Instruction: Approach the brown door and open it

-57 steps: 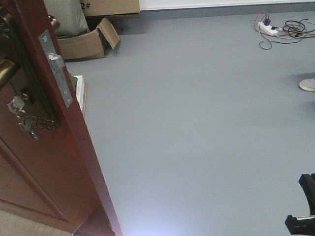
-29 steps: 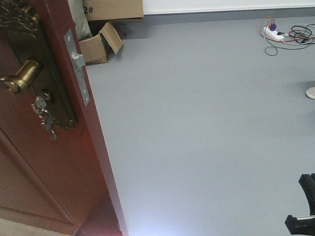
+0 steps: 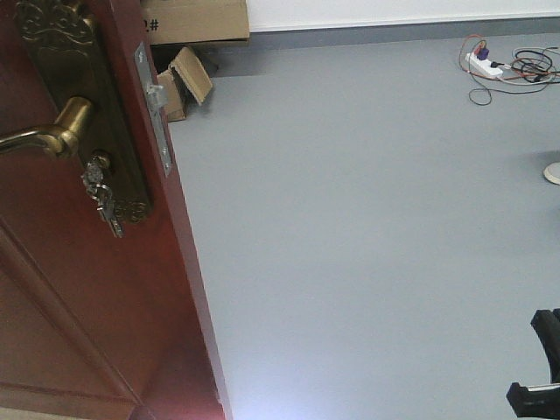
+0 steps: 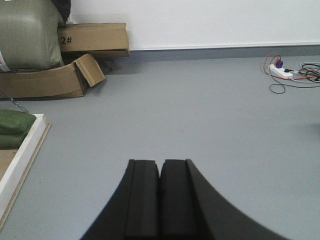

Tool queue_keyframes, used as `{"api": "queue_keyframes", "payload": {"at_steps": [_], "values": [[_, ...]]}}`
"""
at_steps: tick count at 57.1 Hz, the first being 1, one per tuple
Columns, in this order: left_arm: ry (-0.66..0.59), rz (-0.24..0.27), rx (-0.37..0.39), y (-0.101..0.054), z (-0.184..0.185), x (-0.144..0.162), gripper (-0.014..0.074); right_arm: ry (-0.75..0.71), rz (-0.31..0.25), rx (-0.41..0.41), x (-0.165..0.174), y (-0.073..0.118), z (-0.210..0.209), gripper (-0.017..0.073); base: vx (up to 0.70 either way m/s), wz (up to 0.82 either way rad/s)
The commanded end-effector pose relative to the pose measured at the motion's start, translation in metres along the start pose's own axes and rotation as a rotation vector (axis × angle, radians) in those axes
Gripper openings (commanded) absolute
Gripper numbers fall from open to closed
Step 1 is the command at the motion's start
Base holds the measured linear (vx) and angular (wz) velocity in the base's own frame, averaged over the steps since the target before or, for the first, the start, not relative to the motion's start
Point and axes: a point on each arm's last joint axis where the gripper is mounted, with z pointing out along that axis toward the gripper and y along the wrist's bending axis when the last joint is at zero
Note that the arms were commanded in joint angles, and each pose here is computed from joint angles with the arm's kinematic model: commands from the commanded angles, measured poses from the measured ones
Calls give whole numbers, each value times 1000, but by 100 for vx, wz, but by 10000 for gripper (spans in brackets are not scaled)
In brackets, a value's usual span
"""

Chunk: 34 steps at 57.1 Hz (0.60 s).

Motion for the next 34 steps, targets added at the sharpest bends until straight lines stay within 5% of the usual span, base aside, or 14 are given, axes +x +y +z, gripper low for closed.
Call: {"api": "queue_keyframes", "payload": {"at_steps": [1, 34], "values": [[-64, -10, -26, 1, -2, -14, -6, -83, -12, 5, -6, 0, 0, 0, 10, -2], [-64, -10, -26, 1, -2, -14, -6, -83, -12, 5, -6, 0, 0, 0, 10, 5]]}}
